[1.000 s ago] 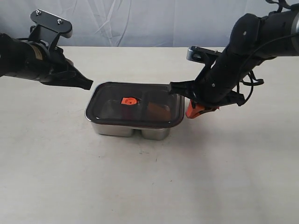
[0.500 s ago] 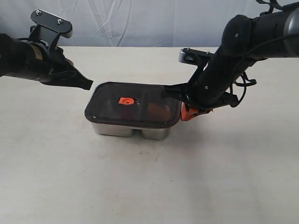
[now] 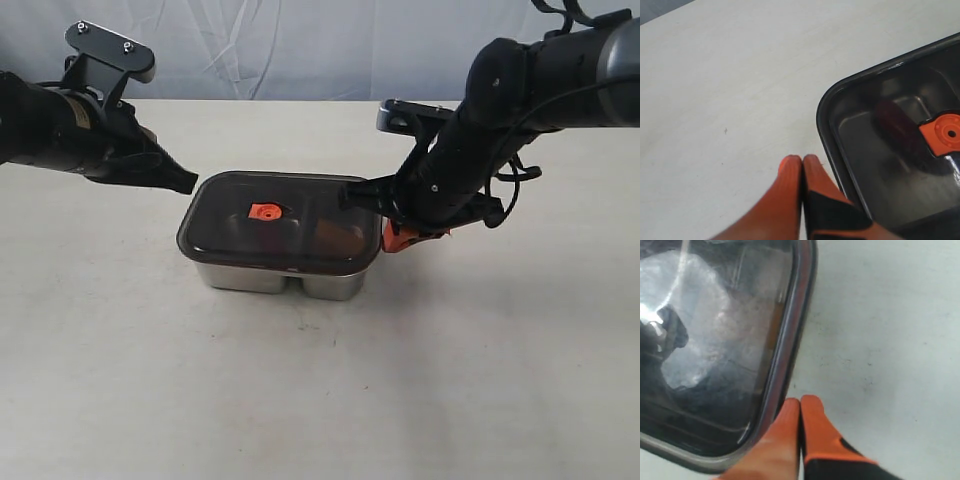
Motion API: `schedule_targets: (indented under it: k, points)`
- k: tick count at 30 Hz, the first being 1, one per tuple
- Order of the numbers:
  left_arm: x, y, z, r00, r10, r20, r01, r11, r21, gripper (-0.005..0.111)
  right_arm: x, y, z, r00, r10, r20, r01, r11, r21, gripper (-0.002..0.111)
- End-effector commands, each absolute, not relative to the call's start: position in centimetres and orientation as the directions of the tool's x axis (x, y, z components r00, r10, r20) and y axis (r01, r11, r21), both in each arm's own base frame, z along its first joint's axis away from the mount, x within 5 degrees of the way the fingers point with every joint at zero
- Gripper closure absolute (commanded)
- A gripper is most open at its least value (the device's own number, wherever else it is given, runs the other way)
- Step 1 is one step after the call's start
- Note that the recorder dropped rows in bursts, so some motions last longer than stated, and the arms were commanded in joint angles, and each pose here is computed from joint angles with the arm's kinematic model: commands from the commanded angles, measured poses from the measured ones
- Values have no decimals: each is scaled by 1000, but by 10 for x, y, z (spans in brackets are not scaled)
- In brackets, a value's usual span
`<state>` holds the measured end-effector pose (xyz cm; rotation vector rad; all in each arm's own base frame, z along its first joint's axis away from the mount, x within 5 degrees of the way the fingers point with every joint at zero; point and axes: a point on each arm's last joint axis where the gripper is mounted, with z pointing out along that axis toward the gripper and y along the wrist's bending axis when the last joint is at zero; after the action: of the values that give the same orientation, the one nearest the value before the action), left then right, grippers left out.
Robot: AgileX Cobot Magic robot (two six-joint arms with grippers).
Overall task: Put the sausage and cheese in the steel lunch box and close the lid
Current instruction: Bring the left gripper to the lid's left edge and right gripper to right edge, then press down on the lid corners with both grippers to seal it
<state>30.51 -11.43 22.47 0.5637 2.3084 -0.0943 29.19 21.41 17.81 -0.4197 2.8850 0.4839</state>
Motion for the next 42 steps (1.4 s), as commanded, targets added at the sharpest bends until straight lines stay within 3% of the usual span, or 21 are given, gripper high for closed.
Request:
schedule_targets:
  k: [1,7,10,19,32,42]
  points:
    - [305,-113,225,-642,361,-676,416,905,88,106,291,210,178,-938,-282,-202,-326,915,238,109]
    - [303,-113,223,-662,367,-653,417,905,86,106,298,196,189,-929,-246,-276,-281,955,97,109]
    - [305,-113,216,-679,369,-635,417,906,80,106,300,197,209,-900,-213,-381,-281,951,132,109]
    - [314,-119,186,-731,342,-591,398,917,38,106,314,207,232,-840,-182,-511,-307,936,173,109]
    - [316,-123,184,-727,307,-614,387,922,3,106,326,222,203,-850,-151,-504,-313,915,254,109]
    - [309,-143,185,-687,367,-627,458,889,18,106,327,229,202,-831,-151,-535,-342,897,279,109]
